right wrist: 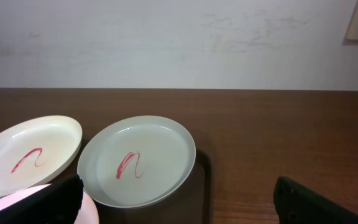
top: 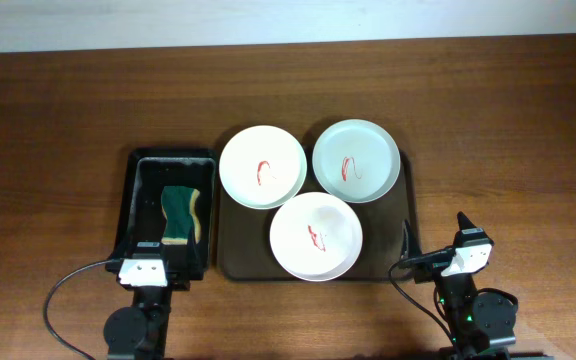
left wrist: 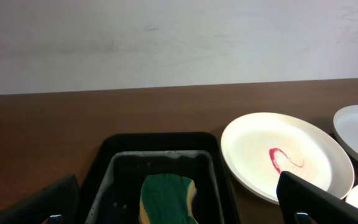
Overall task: Clean dirty plates on tray and stack at the side
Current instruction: 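Move both grippers from rest toward the sponge basin and plates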
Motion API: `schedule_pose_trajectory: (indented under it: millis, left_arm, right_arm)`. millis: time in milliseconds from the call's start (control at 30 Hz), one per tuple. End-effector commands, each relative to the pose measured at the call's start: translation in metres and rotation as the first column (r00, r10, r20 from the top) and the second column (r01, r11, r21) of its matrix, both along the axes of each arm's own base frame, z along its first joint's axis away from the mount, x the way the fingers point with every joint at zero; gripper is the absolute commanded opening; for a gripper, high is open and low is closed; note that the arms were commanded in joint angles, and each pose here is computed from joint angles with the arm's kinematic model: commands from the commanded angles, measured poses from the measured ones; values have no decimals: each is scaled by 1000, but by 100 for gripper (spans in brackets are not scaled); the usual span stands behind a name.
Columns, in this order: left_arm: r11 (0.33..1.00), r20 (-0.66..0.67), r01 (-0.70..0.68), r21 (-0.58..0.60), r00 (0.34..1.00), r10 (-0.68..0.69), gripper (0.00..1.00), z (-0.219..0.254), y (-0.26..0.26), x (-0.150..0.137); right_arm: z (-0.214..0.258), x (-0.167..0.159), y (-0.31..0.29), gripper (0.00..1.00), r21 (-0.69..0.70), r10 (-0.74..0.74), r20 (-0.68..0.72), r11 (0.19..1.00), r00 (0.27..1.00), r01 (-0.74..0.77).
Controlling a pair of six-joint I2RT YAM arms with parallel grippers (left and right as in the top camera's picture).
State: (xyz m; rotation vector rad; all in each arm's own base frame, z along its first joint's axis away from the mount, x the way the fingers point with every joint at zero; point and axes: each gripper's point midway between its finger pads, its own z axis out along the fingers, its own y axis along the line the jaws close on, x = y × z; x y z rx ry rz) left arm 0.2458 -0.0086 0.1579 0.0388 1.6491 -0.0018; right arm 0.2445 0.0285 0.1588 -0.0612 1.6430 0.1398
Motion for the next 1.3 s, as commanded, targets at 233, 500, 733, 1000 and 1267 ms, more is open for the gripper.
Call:
schedule_pose_trajectory:
  millis: [233,500,733,1000,1267]
  left_arm:
    - [1000,0,12,19,1000,-12,100,-2,-2,0]
    - [1000,0,12,19,1000,-12,99,-2,-2,0]
    - [1000,0,12,19,1000,-12,99,-2,-2,0]
    - [1000,0,13,18,1000,-13,99,-2,-2,0]
    - [1000,-157,15,25,988,-11,99,7,-1,-14]
  right_arm:
    - [-2,0,-2,99,0,-12,-4,1000,1000,12]
    - [-2,0,-2,99,1,-12,-4,1000,1000,12]
    - [-2,0,-2,99,1,-11,-4,1000,1000,11]
    - [-2,0,-2,99,9,-11,-4,1000,1000,11]
    - [7,-7,-3,99,1,-12,-84,1000,996,12]
